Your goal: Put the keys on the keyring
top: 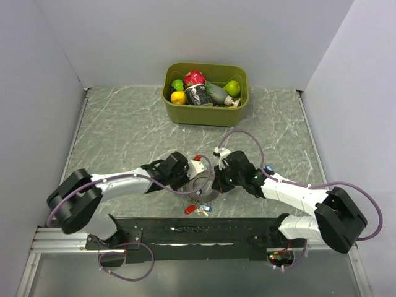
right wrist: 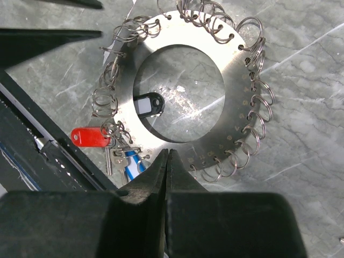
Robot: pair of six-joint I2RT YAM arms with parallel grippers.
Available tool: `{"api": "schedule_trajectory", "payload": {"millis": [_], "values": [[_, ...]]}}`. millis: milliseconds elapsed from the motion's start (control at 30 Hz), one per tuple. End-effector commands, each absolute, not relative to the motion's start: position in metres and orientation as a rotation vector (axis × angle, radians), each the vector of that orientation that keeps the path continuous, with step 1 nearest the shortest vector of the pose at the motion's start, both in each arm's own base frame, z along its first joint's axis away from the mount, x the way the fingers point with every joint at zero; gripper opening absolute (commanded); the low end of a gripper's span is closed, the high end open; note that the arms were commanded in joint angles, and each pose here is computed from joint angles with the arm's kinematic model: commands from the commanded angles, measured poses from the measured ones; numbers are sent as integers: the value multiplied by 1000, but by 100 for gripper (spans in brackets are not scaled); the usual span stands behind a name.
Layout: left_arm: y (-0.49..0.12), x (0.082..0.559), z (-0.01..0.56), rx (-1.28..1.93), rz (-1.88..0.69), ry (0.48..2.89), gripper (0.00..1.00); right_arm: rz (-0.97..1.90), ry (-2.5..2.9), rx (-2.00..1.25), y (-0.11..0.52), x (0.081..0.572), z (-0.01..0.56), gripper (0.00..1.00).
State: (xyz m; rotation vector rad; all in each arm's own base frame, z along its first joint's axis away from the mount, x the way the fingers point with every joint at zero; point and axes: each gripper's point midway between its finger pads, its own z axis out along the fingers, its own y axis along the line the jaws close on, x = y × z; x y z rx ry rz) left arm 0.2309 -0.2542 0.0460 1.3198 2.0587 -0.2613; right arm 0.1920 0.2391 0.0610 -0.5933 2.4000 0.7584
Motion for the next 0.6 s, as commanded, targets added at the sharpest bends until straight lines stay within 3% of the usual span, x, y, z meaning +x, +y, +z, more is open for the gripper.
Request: {"api": "schedule_trajectory", "payload": {"millis": [0, 567], "values": [[-263, 244, 51, 1316, -234, 2051, 29, 761, 2357, -586, 238, 196, 67, 0], [-274, 241, 42, 1350, -296, 2050, 27, 738, 2352, -582, 234, 196, 68, 0]]}}
